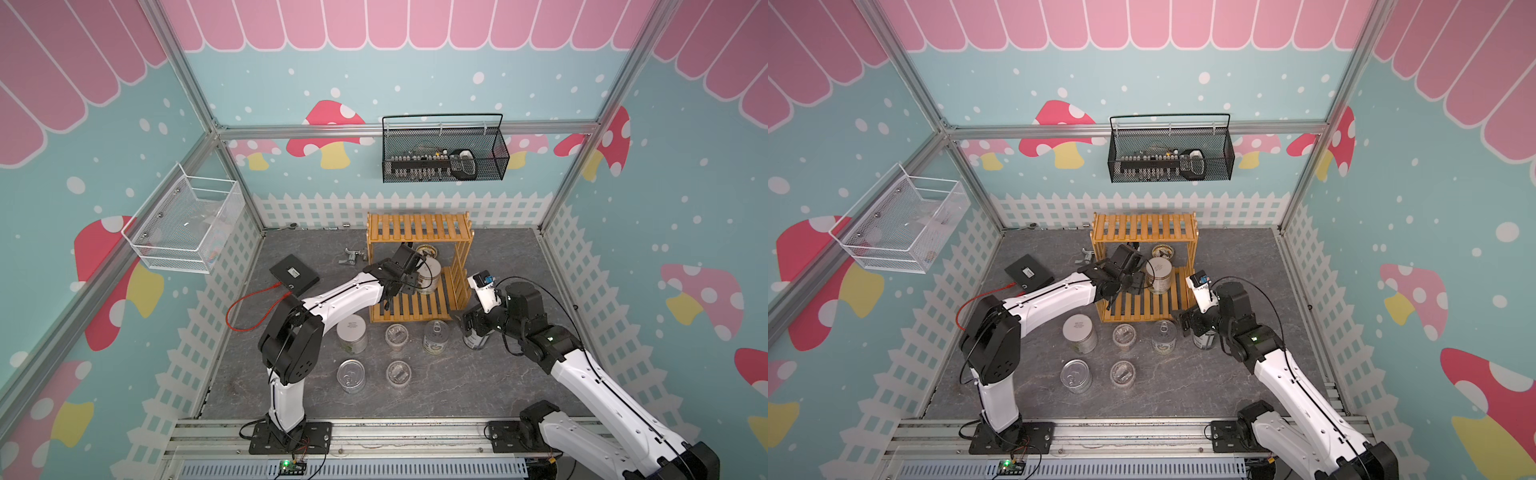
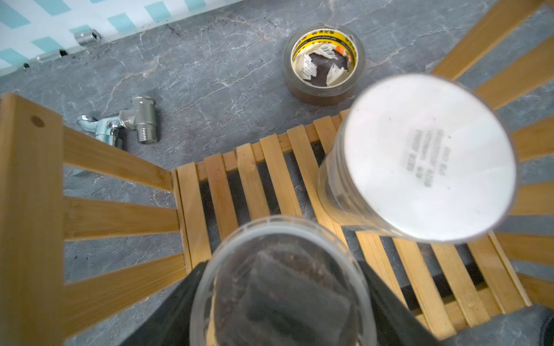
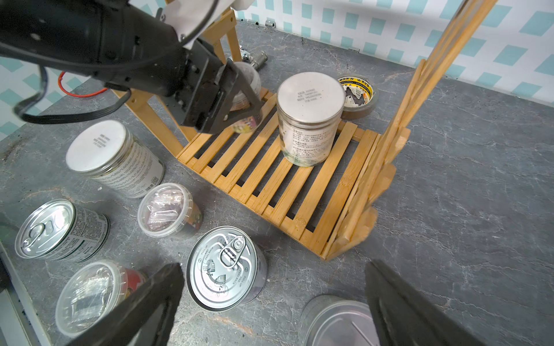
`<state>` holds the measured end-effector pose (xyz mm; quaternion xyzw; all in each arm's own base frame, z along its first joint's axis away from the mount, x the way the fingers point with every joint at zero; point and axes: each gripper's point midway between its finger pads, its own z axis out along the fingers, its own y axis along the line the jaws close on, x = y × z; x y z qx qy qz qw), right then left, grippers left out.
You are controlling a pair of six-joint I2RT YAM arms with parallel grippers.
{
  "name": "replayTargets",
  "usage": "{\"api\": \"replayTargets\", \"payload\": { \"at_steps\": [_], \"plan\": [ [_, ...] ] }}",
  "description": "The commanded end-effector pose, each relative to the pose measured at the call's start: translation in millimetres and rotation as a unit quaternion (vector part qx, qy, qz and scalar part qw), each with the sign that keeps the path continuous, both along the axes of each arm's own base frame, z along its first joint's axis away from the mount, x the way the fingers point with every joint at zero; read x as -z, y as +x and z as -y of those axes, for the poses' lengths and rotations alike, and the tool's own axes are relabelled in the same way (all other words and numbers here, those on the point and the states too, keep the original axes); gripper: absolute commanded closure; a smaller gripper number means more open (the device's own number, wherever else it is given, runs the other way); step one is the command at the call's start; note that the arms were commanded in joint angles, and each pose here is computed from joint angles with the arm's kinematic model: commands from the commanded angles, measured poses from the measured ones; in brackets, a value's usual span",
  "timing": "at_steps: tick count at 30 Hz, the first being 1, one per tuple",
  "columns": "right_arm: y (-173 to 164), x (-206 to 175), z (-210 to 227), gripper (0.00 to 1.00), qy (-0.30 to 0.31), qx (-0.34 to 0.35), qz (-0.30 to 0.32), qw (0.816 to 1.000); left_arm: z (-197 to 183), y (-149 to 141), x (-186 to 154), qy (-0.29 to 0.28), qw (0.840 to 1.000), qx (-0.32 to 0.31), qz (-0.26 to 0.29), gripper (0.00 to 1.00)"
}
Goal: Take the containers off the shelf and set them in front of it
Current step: 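Pick up a container from the shelf.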
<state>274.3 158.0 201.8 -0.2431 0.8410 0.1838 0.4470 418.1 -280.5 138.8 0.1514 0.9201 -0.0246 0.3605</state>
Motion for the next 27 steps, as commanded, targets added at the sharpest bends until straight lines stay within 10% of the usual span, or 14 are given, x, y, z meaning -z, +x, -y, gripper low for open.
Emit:
{"api": "replayTargets", "payload": {
  "at_steps": [1,27],
  "plan": [
    [2.0,-4.0,4.1,0.01,0.005,0.015,0.005,1.000,-2.1,-8.8,-39.8,-0.016,0.999,0.002,0.037,0.31],
    [3.3,-2.1,-0.1,0.01,0.022,0.016,-0.008,1.000,4.2,-57.8,-31.1,-0.012,0.997,0.070,0.013,0.30]
  ]
}}
